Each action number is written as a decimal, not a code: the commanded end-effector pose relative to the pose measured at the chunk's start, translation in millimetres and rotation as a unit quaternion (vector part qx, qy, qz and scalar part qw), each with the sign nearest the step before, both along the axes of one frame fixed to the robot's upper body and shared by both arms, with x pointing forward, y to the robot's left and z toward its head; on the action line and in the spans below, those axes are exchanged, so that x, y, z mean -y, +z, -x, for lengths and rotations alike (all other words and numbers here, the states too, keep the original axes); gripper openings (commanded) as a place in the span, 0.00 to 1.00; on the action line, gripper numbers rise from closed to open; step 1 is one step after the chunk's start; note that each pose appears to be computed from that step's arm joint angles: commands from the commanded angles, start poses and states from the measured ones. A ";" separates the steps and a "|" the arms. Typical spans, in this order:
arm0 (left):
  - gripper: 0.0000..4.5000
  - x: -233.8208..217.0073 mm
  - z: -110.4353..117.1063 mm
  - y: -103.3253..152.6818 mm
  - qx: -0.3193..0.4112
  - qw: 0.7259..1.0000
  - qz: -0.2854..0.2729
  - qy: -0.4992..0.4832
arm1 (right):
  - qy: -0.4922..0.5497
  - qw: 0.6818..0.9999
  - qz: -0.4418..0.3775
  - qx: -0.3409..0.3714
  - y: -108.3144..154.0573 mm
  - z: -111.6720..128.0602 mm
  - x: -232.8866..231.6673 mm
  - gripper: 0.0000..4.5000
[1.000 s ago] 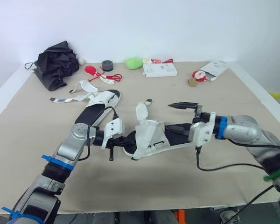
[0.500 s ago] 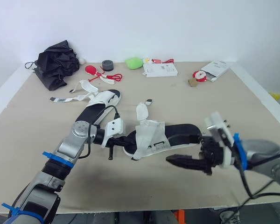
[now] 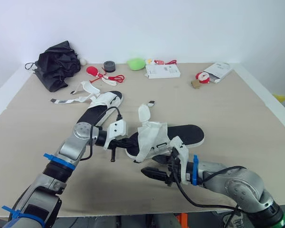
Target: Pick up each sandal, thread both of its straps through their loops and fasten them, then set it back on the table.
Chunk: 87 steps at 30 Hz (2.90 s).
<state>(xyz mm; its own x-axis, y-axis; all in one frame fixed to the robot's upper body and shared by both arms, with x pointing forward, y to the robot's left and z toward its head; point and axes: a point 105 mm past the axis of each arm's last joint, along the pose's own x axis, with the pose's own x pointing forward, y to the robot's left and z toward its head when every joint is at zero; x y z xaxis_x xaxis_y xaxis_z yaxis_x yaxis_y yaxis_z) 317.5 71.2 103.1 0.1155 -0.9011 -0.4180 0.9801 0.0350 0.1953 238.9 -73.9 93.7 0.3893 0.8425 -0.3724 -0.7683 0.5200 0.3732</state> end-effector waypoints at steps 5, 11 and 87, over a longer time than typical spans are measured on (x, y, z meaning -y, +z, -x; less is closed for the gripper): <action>0.00 2.1 5.2 -18.0 -0.021 0.999 -0.033 -0.010 | 0.010 0.998 -0.062 -0.001 25.6 -6.0 -14.5 0.97; 0.00 0.6 5.0 -18.6 -0.022 0.999 -0.036 -0.010 | 0.019 0.996 -0.088 -0.012 31.7 -6.4 -24.6 0.97; 0.00 2.9 7.4 -20.3 -0.024 0.999 -0.026 -0.001 | 0.238 0.966 0.087 -0.057 98.5 -76.4 32.6 0.01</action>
<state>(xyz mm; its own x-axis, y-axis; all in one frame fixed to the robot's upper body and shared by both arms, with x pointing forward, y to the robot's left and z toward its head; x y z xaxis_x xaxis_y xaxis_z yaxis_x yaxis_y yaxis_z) 314.5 63.9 108.1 0.1052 -0.9112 -0.3983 0.9761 0.0179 0.2167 318.4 -105.2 187.3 -0.0674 0.8355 -0.5453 -0.8911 0.1953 0.4095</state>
